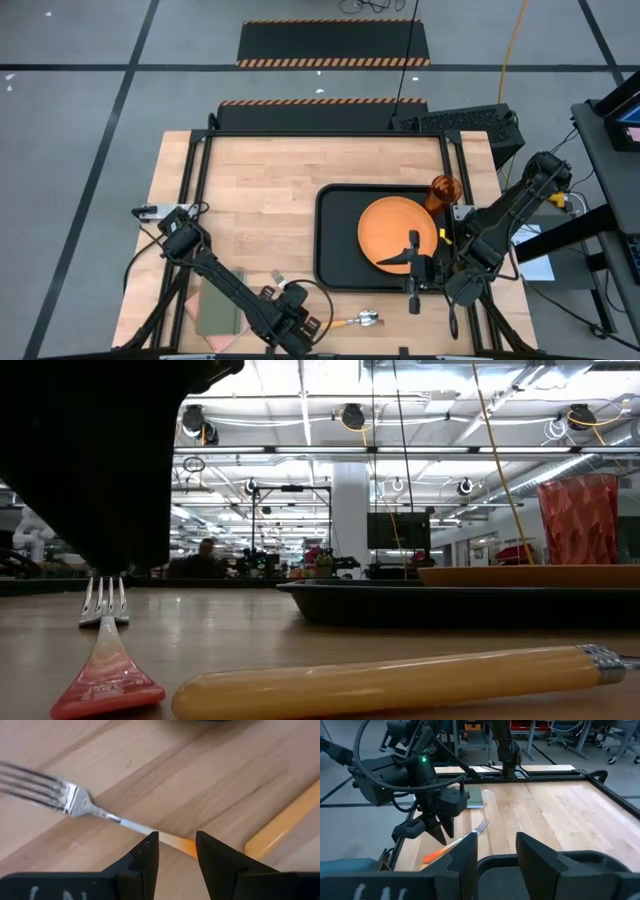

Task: Pick and place plate/cup/fork/spoon on tray
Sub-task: Put the orange fork on the black serving tray to left of the orange plate

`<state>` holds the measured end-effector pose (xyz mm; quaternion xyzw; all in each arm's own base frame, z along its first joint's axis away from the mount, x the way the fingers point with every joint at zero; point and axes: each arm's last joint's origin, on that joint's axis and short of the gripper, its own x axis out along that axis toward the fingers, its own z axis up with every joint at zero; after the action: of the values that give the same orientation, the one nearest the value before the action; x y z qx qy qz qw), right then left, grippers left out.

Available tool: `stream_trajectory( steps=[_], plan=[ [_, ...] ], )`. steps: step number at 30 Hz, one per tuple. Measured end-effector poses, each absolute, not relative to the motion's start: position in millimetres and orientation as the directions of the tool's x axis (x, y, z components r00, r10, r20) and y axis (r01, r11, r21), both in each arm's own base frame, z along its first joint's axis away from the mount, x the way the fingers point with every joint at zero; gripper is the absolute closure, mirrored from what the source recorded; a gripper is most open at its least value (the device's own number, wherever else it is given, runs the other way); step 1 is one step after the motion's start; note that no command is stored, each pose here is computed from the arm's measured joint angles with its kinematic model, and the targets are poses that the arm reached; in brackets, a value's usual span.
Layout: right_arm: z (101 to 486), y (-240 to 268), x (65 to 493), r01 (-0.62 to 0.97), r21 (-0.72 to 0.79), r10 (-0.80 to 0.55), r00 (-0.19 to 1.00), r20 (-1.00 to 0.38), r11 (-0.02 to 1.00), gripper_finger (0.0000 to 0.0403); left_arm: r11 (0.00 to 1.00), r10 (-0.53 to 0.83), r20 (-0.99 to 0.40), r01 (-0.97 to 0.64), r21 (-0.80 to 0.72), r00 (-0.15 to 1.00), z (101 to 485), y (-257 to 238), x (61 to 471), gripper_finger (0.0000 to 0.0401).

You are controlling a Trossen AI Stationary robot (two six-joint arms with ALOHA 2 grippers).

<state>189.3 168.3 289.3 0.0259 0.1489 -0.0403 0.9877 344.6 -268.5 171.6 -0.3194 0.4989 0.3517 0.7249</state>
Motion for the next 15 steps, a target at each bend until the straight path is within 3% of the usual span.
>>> stream_trajectory(
  steps=[9,15],
  plan=[
    [307.6,165.8,199.1,0.060,-0.060,-0.068,0.985,-0.158,0.996,0.0273,0.276,0.177,-0.981,-0.961,-0.031,0.082,170.5,-260.0,335.6,0.0270],
    [317.1,164.7,201.9,0.059,-0.121,-0.070,0.994,-0.087,0.991,0.0273,0.164,0.175,-0.982,-0.985,-0.044,0.073,170.5,-258.3,336.3,0.0270]
  ],
)
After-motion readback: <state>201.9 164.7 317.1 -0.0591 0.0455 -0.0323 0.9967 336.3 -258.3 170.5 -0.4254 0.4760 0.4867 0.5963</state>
